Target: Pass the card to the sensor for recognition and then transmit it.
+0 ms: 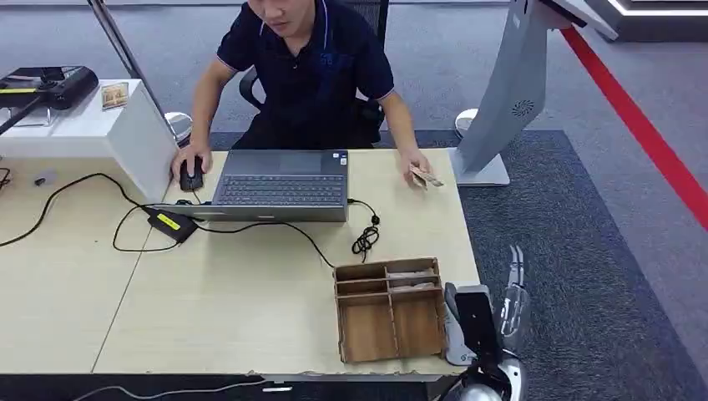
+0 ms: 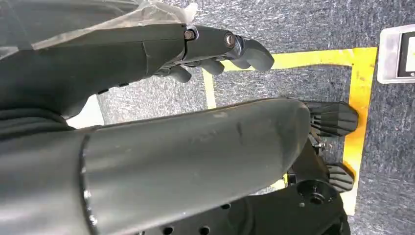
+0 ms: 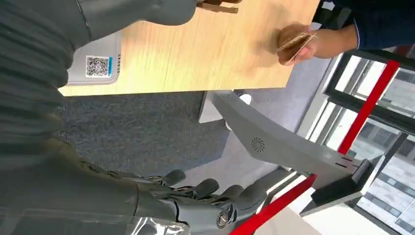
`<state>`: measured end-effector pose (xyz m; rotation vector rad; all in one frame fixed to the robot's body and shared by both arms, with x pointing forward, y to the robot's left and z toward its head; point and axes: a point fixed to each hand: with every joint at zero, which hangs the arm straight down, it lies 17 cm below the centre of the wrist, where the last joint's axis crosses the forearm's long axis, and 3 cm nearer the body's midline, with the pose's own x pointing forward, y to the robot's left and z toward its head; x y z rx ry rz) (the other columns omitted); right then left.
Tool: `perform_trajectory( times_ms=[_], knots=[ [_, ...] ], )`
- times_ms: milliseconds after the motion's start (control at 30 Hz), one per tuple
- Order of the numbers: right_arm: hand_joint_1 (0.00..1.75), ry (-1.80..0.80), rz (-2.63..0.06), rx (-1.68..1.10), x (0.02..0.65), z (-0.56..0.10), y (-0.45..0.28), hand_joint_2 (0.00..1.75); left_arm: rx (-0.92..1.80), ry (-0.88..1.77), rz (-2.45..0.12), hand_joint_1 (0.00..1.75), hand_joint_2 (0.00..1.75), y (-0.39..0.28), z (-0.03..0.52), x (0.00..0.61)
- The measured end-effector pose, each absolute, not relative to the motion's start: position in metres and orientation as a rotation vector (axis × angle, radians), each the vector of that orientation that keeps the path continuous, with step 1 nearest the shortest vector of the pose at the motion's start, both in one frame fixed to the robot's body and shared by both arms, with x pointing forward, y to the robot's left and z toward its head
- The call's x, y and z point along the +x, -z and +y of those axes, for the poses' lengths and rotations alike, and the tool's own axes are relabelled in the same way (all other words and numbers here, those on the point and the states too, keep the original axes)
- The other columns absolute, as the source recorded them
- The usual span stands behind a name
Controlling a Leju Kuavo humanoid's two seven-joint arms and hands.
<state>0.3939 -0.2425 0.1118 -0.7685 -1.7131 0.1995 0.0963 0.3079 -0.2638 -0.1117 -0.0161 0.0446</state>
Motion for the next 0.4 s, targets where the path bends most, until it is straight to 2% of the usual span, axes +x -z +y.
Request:
perform_trajectory(
  times_ms=[400],
  knots=[
    [0.0, -0.177, -1.68, -0.725, 0.394, -0.239, -0.095, 1.75, -0.115, -0.055, -0.016, 0.0, 0.0, 0.264, 0.304, 0.097]
  ],
)
